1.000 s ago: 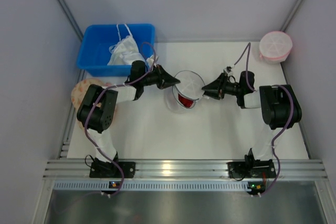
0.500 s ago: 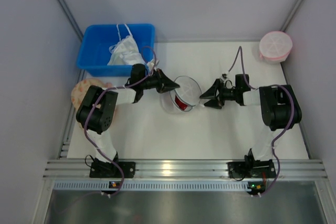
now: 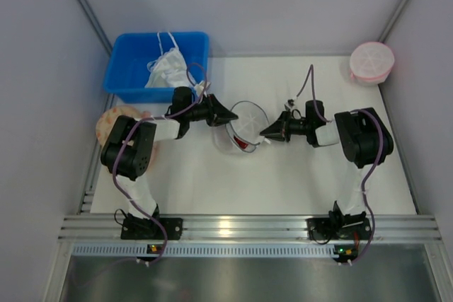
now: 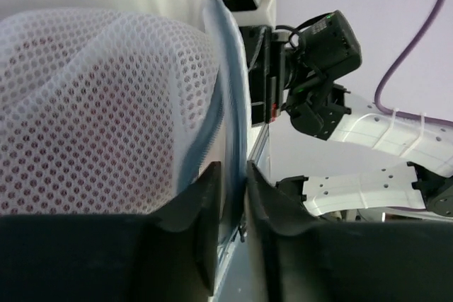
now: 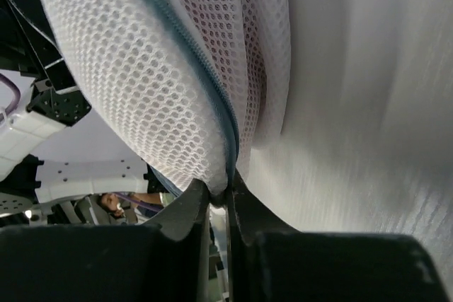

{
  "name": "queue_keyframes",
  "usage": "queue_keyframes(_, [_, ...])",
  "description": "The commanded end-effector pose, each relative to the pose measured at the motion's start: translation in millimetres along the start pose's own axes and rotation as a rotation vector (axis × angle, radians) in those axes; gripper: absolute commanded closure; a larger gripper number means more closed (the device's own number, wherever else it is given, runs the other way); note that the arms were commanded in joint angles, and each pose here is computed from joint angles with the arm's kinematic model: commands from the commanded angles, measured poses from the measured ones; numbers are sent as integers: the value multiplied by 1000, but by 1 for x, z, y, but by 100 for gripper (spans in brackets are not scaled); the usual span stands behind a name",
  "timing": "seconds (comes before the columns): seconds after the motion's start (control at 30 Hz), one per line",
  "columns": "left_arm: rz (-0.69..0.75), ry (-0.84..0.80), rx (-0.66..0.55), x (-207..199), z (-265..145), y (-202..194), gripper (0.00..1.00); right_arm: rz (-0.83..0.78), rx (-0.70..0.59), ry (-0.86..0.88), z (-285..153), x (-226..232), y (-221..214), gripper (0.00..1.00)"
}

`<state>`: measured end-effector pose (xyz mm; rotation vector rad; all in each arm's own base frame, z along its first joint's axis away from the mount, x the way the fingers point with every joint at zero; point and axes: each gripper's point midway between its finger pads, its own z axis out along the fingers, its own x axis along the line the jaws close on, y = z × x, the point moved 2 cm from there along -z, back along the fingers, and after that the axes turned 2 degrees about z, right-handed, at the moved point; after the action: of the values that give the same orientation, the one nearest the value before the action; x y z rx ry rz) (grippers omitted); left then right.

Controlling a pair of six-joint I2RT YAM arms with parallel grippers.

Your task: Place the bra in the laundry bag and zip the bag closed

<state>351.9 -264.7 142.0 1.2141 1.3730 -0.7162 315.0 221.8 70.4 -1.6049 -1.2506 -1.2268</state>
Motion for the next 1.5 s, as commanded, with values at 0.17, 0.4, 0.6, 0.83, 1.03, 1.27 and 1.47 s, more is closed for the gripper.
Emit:
queue_keyframes(0.17, [669,174,28,-38,-23,48,52,-166,-6,60,-7,41,4,100])
queue_keyframes(0.4, [1362,339,-150,-119,-86,92,9,-179,13,18,-10,43,2,100])
queue_keyframes(0.6, [1597,224,-137,-175,-106,71,2,-322,20,-87,-10,45,5,100])
queue_keyframes(0.83, [1773,158,324,-126,-75,-33,29,-390,-31,-102,-10,70,12,100])
queue_keyframes(1.03, [1992,30,580,-112,-40,-112,48,-388,-70,-225,-12,68,12,100])
queue_keyframes(1.27, [1987,-55,766,-106,-6,-146,35,-341,-59,-304,-4,61,7,100])
queue_keyframes(1.47, [1985,2,938,-77,29,-155,23,-329,-37,-288,2,66,3,100])
